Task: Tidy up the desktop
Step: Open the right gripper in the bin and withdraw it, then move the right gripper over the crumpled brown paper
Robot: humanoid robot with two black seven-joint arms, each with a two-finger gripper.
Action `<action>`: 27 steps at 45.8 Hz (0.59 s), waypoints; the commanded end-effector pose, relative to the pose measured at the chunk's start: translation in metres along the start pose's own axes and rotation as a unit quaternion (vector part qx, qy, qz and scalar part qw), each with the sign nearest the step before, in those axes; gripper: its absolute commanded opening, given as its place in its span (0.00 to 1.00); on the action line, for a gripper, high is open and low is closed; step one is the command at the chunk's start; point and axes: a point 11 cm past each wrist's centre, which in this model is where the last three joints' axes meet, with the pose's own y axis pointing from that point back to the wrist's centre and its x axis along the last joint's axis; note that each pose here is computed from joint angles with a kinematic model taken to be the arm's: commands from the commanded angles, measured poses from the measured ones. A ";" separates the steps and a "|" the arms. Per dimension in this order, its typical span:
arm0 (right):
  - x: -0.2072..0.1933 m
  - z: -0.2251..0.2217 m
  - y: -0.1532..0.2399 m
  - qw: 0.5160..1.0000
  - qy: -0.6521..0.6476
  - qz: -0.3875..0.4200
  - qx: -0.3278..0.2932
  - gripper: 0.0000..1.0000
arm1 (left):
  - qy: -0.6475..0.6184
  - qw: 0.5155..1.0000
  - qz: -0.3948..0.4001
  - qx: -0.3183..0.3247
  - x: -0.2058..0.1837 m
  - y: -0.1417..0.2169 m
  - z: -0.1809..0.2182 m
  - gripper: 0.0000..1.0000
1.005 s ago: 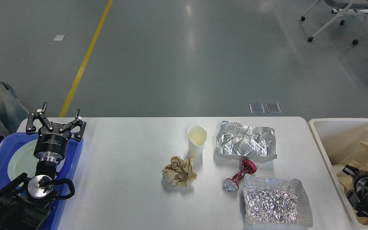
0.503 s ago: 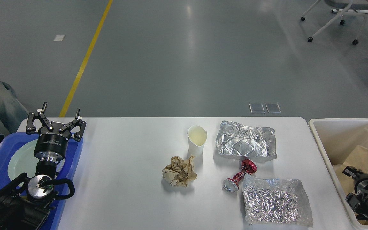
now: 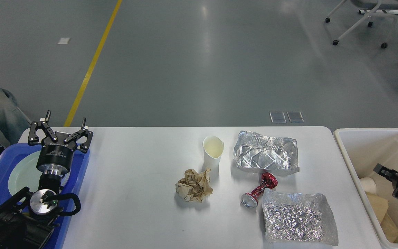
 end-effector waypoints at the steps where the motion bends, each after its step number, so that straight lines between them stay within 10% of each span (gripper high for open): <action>1: 0.036 -0.023 0.023 0.997 0.057 -0.041 0.028 1.00 | 0.000 1.000 -0.001 0.000 -0.001 0.000 0.000 0.96; 27: 0.146 -0.195 0.250 0.905 0.226 -0.320 0.164 1.00 | 0.000 1.000 0.001 0.000 0.001 0.001 0.000 0.96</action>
